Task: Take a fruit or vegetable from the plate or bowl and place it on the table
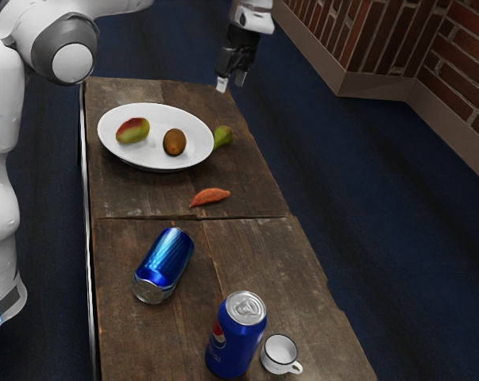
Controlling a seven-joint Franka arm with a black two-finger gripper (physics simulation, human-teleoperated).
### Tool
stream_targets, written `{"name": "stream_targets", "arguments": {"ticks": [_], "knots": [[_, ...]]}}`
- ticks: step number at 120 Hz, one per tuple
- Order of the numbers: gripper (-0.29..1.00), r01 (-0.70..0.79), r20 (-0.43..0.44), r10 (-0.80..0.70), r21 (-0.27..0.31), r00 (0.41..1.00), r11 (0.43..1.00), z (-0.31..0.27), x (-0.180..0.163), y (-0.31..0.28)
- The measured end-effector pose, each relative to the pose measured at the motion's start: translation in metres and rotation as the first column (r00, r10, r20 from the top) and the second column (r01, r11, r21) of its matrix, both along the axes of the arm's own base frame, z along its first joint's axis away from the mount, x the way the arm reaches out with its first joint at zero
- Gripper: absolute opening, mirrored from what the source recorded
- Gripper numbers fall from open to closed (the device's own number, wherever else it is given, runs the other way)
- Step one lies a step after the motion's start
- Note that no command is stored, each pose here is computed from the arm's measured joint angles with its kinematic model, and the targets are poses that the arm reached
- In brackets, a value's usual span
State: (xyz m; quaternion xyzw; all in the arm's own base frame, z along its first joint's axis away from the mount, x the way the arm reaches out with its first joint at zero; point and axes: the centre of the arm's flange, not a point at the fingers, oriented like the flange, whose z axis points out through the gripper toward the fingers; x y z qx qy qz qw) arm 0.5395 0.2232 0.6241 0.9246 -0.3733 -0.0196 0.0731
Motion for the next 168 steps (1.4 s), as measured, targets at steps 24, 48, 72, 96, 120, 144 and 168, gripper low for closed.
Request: {"name": "stream_targets", "arguments": {"ticks": [24,48,72,96,120,144,168], "knots": [[0.70,0.205,0.074,-0.205,0.016,0.976,0.979,0.004,0.006,0.003],[0.70,0.384,0.320,-0.465,0.286,0.825,0.878,0.195,-0.070,-0.088],[0.70,0.578,0.000,-0.583,0.130,0.813,0.806,0.044,0.021,-0.124],[0.70,0.462,-0.042,-0.460,0.116,0.887,0.879,0.032,-0.085,-0.038],[0.70,0.424,0.001,-0.428,0.127,0.904,0.897,0.039,-0.103,-0.010],[0.70,0.327,-0.016,-0.327,0.092,0.945,0.940,-0.021,-0.088,0.057],[0.70,0.458,0.023,-0.459,0.033,0.888,0.888,-0.039,-0.072,0.055]]}}
